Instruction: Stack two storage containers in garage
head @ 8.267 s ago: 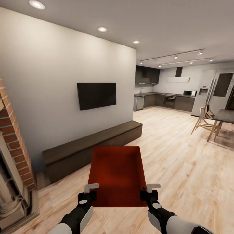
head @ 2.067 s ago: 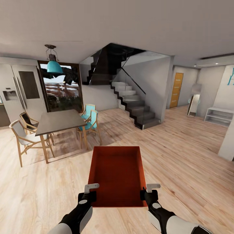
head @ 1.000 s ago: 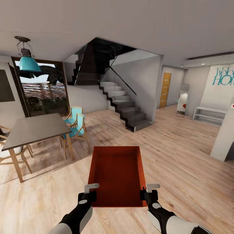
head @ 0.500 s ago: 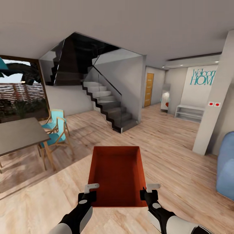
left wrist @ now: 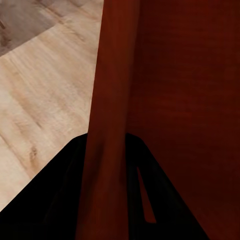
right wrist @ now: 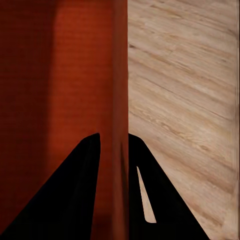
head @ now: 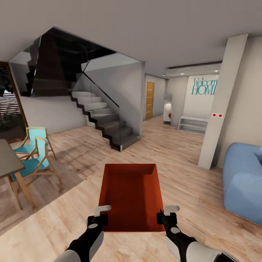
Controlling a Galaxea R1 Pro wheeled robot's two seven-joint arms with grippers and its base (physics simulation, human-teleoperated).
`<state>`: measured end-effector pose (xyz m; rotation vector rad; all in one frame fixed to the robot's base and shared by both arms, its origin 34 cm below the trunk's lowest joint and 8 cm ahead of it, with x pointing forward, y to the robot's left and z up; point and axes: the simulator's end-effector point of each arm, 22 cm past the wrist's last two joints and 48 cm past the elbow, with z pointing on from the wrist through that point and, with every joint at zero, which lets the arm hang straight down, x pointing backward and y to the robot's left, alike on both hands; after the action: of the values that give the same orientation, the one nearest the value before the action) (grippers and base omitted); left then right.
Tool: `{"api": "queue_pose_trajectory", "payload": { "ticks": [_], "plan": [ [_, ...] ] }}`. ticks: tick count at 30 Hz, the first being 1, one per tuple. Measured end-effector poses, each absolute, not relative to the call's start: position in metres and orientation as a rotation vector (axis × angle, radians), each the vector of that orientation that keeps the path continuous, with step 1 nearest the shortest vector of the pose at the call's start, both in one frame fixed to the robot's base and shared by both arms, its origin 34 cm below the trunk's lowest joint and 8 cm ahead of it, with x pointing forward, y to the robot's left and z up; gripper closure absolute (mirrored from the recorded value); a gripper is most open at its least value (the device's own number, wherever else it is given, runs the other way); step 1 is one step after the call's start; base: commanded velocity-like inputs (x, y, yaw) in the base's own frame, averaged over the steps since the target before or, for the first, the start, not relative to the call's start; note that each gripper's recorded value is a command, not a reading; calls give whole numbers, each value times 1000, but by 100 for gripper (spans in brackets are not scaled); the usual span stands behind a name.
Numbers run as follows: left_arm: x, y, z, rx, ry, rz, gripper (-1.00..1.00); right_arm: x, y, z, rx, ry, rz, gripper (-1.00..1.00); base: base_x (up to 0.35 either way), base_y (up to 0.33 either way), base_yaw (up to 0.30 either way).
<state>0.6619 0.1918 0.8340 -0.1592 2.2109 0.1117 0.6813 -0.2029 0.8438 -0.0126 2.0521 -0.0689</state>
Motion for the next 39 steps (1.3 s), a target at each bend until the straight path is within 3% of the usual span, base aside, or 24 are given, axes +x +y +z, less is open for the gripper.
{"api": "queue_pose_trajectory", "payload": {
  "ticks": [12,32,39],
  "plan": [
    [662,192,834,-159,2211,112,100,681,-203,844,-13,2052,-68,100,321,0,-270],
    [662,192,834,-159,2211,111,100,681,-203,844,-13,2052,-68,100,321,0,-7],
    [662,192,834,-159,2211,112,100,681,-203,844,-13,2052,-71,100,321,0,-203]
  ]
}}
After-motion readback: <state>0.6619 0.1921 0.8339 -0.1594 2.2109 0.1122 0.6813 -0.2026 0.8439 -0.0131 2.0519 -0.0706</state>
